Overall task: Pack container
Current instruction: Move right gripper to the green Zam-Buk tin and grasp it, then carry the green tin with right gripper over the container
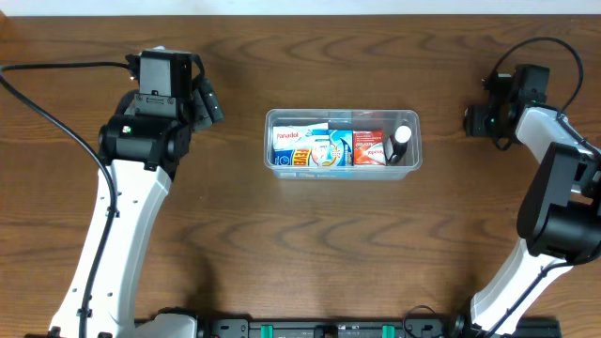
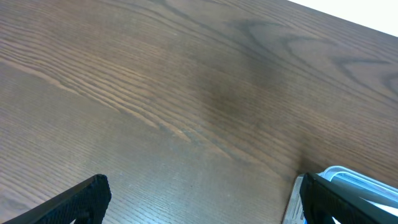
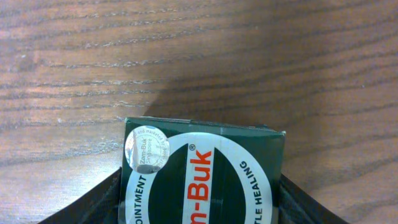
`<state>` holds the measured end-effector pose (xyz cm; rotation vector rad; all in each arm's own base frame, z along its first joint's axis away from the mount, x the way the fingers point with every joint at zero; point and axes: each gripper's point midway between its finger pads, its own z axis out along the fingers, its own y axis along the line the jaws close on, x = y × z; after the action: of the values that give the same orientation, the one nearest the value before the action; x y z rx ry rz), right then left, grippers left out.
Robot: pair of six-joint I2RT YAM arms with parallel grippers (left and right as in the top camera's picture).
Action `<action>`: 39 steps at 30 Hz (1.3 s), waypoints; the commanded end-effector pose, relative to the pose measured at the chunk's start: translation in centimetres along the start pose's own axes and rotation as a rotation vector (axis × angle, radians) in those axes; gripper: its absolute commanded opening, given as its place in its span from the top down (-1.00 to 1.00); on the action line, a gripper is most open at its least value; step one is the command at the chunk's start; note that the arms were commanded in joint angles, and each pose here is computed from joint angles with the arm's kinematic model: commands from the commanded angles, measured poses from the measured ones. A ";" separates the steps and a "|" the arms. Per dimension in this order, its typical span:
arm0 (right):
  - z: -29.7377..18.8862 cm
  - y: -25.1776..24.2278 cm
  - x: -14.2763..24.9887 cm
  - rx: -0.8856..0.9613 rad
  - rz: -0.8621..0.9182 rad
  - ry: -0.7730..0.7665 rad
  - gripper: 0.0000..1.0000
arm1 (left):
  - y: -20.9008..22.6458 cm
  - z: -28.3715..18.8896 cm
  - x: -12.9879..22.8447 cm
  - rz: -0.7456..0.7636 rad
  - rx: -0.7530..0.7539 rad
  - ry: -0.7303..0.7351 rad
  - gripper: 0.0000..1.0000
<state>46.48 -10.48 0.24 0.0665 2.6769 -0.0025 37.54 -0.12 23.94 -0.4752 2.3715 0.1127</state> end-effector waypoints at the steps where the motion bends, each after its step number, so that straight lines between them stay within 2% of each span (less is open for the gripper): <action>1: -0.3 0.7 -0.5 -0.004 0.002 -0.009 -0.07 | 0.3 0.0 -0.5 0.005 -0.015 -0.011 -0.96; 7: -4.9 1.5 -4.0 0.013 -0.030 -0.126 0.01 | 0.3 0.0 -0.5 0.005 -0.015 -0.011 -0.96; 12: -11.8 3.6 -7.3 0.056 -0.086 -0.264 0.07 | 0.3 0.0 -0.5 0.005 -0.015 -0.011 -0.96; 18: -22.0 9.6 -9.3 0.018 -0.106 -0.450 0.07 | 0.3 0.0 -0.5 0.005 -0.015 -0.011 -0.96; 22: -25.8 15.1 -8.3 -0.096 -0.083 -0.491 0.05 | 0.3 0.0 -0.5 0.005 -0.015 -0.011 -0.96; 29: -25.2 25.0 -5.0 -0.250 -0.142 -0.410 0.04 | 0.3 0.0 -0.5 0.005 -0.015 -0.011 -0.96; 39: -19.6 31.4 -0.7 -0.220 -0.144 -0.260 0.08 | 0.3 0.0 -0.5 0.005 -0.015 -0.011 -0.96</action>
<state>39.75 20.66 19.42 -0.2585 2.3782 0.2495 37.54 -0.12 23.94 -0.4752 2.3718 0.1128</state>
